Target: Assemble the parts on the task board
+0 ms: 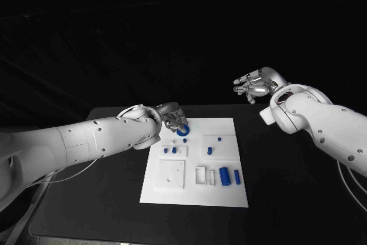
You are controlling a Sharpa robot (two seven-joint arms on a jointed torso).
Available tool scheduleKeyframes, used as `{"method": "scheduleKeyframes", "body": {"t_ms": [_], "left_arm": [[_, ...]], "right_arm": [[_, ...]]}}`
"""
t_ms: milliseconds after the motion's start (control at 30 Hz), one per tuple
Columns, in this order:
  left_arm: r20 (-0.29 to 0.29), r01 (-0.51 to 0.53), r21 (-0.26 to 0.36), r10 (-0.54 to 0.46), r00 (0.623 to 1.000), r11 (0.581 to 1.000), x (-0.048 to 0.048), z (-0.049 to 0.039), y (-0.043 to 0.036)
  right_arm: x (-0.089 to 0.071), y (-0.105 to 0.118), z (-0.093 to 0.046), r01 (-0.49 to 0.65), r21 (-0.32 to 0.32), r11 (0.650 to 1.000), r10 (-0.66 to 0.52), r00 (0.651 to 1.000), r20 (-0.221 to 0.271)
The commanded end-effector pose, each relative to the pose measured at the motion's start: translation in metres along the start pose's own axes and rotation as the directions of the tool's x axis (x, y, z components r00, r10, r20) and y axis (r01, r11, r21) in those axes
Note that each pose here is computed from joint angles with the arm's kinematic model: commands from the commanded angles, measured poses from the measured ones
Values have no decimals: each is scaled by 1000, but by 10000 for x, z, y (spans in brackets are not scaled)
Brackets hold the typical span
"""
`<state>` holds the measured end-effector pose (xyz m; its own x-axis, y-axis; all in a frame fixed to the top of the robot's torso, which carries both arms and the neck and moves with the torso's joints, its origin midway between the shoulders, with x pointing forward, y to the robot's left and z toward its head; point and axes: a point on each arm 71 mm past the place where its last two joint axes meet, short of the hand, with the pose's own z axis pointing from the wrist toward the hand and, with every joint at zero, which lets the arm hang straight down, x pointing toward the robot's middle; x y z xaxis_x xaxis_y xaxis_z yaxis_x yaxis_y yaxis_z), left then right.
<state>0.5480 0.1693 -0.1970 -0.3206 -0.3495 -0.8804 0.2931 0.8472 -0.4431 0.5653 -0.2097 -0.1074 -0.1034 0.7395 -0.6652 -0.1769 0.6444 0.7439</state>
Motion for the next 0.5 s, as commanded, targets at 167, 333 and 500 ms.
{"method": "scheduleKeyframes", "body": {"t_ms": [167, 333, 500], "left_arm": [[97, -166, 133, 154, 983, 977, 69, 133, -84], [95, -187, 135, 175, 980, 973, 150, 201, -82], [81, -203, 136, 193, 978, 970, 218, 239, -84]], "right_arm": [[27, 35, 10, -3, -25, 1000, 3, 1000, 1], [41, 41, 16, -4, -27, 1000, 4, 1000, -3], [47, 36, 22, -5, -26, 1000, 5, 1000, -6]]}}
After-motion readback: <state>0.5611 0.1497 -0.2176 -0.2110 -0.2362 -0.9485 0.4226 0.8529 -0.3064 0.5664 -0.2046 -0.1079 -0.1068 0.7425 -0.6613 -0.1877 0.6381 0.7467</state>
